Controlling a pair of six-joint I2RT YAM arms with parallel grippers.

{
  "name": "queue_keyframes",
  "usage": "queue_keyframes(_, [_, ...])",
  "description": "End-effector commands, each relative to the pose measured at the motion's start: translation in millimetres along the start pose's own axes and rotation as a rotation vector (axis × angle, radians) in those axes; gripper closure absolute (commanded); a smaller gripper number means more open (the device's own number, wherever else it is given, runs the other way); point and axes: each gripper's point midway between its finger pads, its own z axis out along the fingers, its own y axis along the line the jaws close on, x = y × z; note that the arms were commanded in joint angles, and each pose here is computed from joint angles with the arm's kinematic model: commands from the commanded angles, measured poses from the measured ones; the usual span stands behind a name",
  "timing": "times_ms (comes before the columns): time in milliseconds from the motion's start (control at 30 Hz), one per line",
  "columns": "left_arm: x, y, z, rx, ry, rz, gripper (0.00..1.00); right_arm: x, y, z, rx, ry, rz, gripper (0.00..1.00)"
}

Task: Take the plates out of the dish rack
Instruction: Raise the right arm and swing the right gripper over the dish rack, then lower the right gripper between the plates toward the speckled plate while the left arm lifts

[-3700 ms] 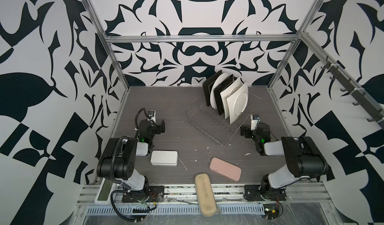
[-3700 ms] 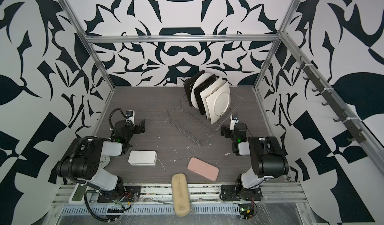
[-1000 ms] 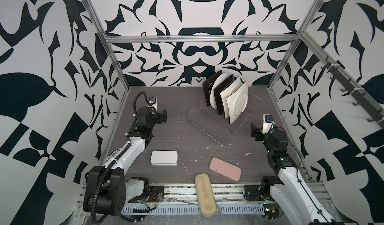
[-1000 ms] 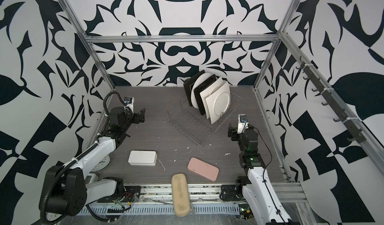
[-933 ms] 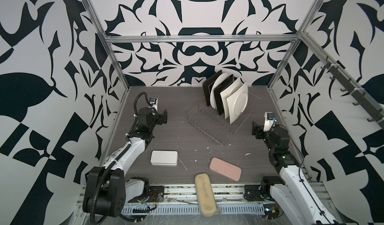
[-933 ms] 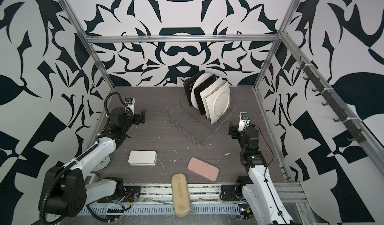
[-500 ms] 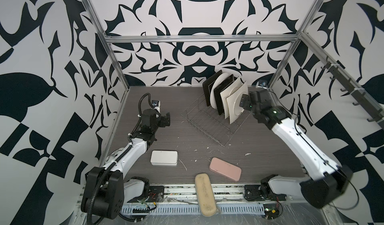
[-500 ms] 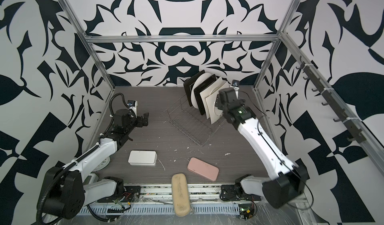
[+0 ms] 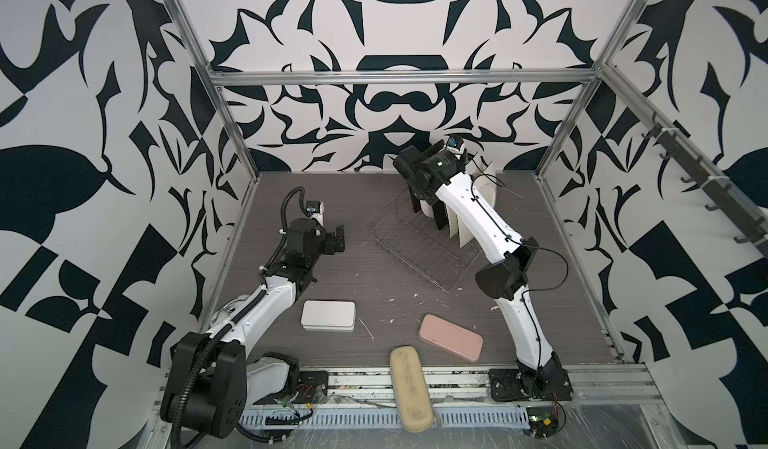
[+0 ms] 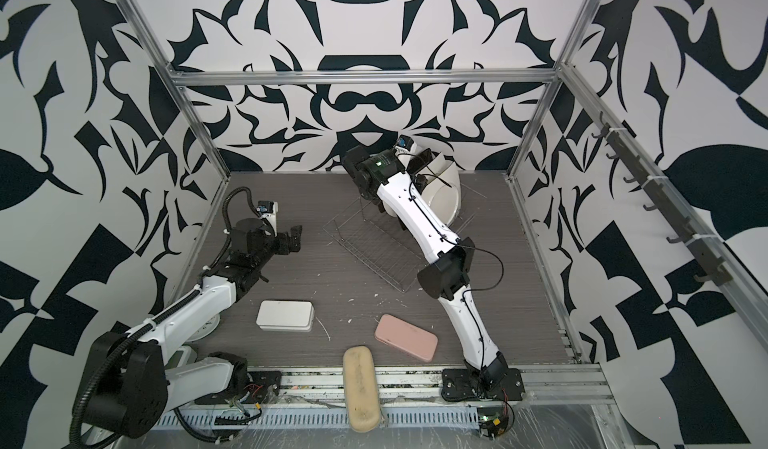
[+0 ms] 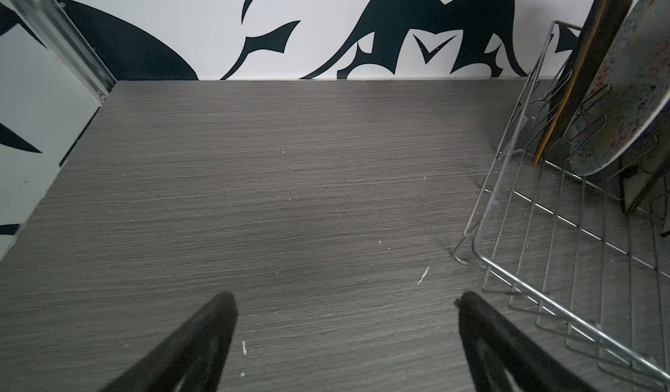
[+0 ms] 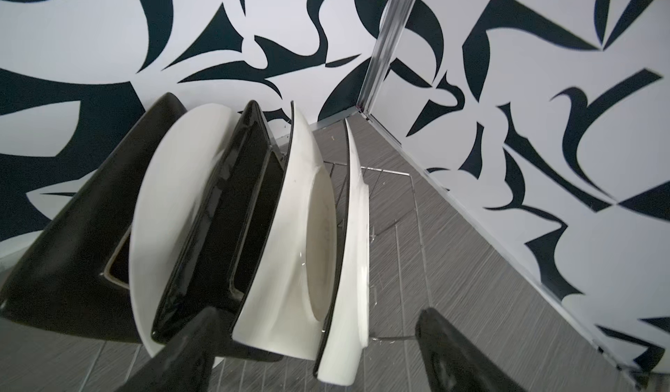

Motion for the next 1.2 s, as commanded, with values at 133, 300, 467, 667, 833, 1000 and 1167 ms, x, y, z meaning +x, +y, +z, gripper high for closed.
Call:
queue_keyframes(133, [9, -6, 7, 0.031, 0.045, -0.023, 0.01, -11, -13, -28, 0.031, -0.15, 0.005, 0.16])
queue_keyframes(300, [8, -10, 11, 0.042, 0.061, -0.031, 0.01, -18, -2, -58, 0.032, -0.32, -0.034, 0.16])
queue_keyframes(467, [9, -8, 11, 0.028, 0.075, -0.026, 0.01, 6, 19, -72, 0.009, -0.411, -0.047, 0.19])
queue_keyframes(667, [20, 2, 9, -0.023, 0.135, -0.034, 0.01, 40, 27, -78, -0.017, -0.519, -0.037, 0.27])
queue_keyframes(833, [28, 17, -2, -0.113, 0.189, -0.092, 0.01, 64, 33, -69, -0.018, -0.52, -0.063, 0.3])
queue_keyframes(1000, [38, 25, -4, -0.111, 0.204, -0.147, 0.01, 77, 38, -62, -0.018, -0.519, -0.067, 0.29])
queue_keyframes(1167, [37, 31, -5, -0.109, 0.224, -0.188, 0.01, 85, 45, -51, 0.013, -0.491, -0.105, 0.25])
